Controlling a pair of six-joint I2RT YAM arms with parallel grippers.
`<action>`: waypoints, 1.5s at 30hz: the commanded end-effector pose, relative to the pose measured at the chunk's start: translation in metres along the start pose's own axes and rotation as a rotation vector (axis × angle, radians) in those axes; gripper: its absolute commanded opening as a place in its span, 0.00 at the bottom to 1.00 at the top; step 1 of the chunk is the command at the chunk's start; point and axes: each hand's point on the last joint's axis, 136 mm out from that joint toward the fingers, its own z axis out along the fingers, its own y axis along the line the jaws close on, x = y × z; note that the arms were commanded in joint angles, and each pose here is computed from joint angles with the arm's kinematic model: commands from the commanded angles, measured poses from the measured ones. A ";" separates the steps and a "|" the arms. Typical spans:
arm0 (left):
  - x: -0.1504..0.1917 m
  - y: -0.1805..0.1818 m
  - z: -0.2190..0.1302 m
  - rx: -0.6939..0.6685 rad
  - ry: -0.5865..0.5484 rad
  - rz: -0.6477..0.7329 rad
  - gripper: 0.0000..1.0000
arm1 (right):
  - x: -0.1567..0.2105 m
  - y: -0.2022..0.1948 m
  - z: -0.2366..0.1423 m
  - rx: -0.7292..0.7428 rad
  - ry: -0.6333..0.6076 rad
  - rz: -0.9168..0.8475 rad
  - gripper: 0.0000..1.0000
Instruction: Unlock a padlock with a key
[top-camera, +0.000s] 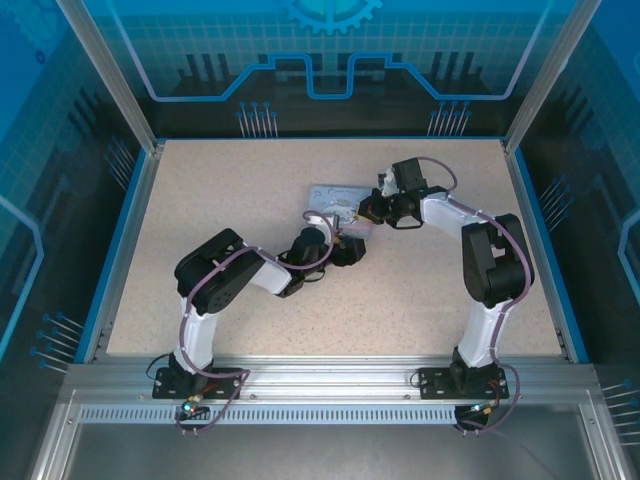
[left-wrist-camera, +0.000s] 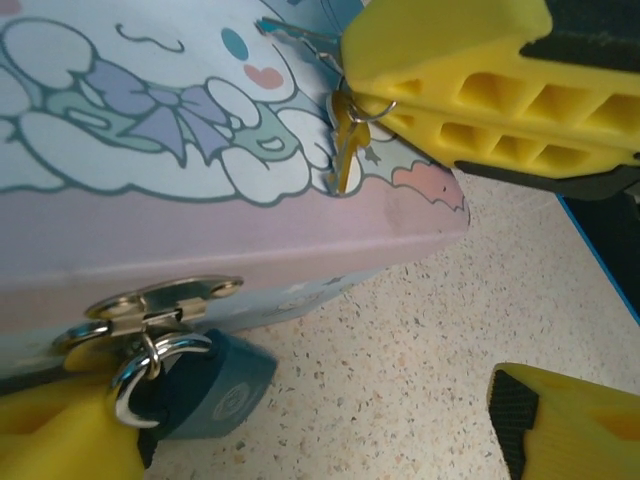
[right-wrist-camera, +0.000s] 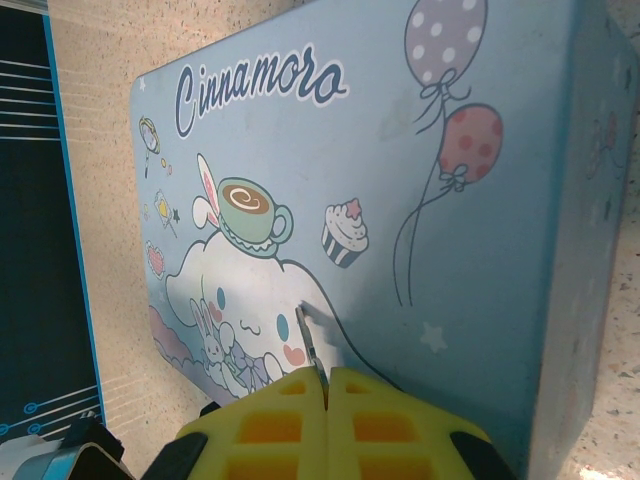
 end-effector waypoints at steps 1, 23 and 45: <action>0.004 0.003 -0.001 0.016 -0.016 -0.030 0.79 | 0.005 -0.005 0.000 0.017 0.017 0.001 0.00; 0.007 0.033 0.001 -0.084 -0.087 -0.123 0.53 | 0.004 -0.010 0.000 0.018 0.022 0.009 0.00; 0.022 0.046 0.007 -0.147 -0.037 -0.108 0.39 | 0.002 -0.014 0.001 0.017 0.026 0.017 0.00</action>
